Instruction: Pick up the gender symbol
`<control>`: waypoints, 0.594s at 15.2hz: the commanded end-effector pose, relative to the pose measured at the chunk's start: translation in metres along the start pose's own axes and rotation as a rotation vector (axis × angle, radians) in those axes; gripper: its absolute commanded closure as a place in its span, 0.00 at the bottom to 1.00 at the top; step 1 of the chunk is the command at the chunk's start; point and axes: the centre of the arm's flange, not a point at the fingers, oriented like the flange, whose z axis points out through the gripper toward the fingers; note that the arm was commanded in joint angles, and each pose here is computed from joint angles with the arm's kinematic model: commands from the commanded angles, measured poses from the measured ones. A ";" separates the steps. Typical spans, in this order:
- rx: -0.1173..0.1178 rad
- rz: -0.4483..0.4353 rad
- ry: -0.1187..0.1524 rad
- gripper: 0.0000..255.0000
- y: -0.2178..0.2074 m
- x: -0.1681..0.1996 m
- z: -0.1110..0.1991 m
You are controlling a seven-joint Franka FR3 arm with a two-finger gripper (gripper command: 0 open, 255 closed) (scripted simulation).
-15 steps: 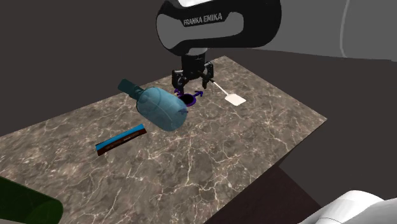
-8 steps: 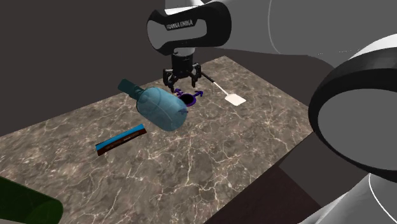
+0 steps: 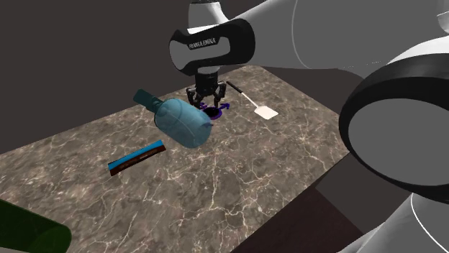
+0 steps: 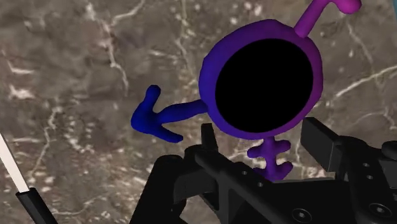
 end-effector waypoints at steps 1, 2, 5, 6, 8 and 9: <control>0.000 0.000 0.000 1.00 0.000 0.000 0.001; 0.000 0.000 0.000 1.00 0.000 0.000 0.001; 0.000 0.000 0.000 1.00 -0.003 0.000 0.002; 0.000 0.000 0.000 1.00 -0.002 0.000 0.002; 0.000 0.000 0.000 1.00 -0.003 -0.001 0.002; 0.000 0.000 0.000 1.00 0.000 0.000 0.001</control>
